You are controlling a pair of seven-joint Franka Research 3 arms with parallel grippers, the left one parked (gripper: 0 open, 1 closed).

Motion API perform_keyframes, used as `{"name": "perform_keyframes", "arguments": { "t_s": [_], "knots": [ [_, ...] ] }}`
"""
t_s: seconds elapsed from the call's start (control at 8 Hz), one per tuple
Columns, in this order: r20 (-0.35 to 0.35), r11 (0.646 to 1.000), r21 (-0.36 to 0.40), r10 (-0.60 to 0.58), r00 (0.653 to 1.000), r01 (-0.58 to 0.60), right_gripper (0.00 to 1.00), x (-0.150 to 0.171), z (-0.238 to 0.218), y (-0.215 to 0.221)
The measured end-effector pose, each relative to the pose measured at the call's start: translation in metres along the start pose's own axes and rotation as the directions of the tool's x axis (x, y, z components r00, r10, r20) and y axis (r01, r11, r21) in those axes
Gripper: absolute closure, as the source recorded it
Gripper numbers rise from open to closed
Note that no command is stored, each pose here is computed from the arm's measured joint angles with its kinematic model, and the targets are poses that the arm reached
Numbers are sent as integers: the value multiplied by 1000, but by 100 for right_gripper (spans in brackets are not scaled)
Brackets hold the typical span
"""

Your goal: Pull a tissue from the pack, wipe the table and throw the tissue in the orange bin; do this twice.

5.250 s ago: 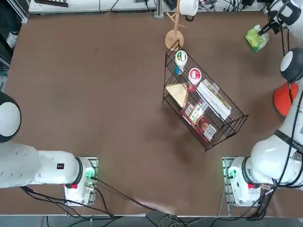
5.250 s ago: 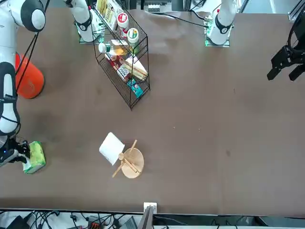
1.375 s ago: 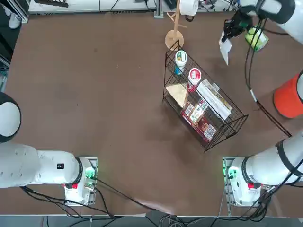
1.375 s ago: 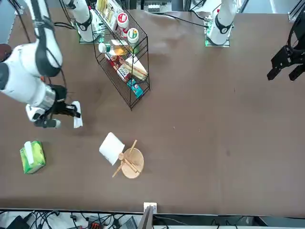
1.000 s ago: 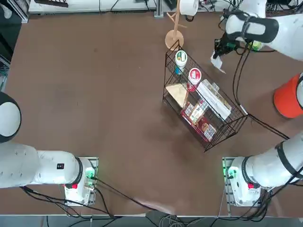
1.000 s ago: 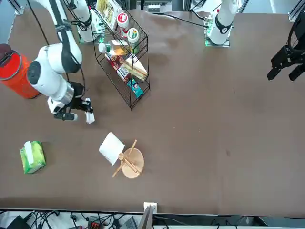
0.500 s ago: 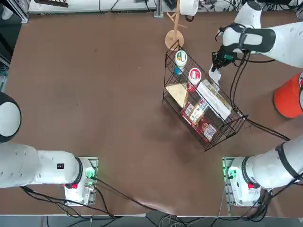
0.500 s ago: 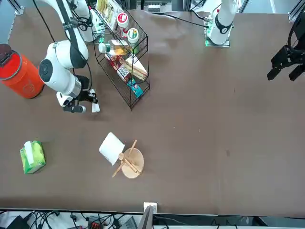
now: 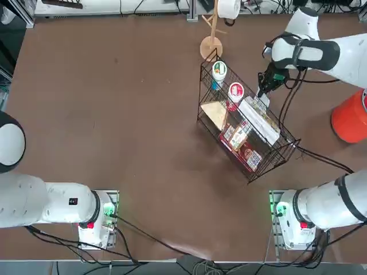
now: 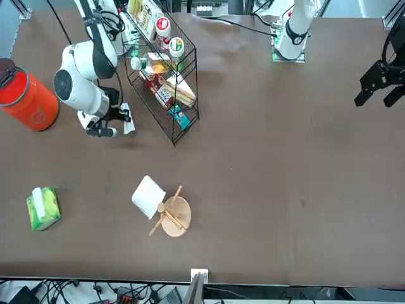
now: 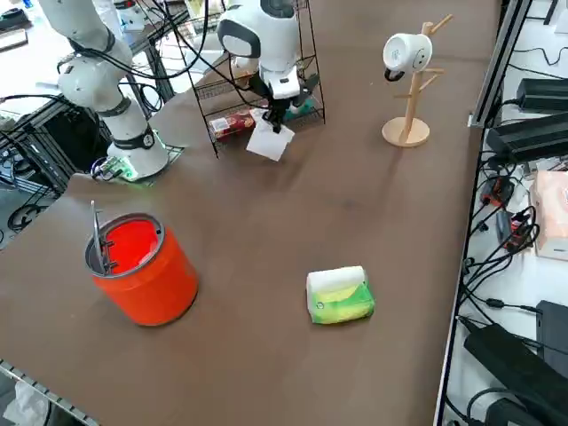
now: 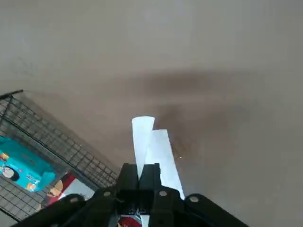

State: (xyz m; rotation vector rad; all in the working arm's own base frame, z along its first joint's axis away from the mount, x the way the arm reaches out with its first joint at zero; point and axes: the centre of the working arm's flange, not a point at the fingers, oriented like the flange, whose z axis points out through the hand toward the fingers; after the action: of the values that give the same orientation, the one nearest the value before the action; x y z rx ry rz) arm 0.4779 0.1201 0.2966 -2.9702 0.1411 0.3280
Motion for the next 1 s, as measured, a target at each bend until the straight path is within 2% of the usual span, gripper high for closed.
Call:
{"name": "perform_keyframes", "arguments": {
  "t_s": [0.62, 1.0],
  "knots": [
    [33, 994, -102, -47, 998, 50, 99, -12, 30, 15],
    [34, 986, -153, -62, 997, 67, 99, -7, 38, 30]
  ]
}}
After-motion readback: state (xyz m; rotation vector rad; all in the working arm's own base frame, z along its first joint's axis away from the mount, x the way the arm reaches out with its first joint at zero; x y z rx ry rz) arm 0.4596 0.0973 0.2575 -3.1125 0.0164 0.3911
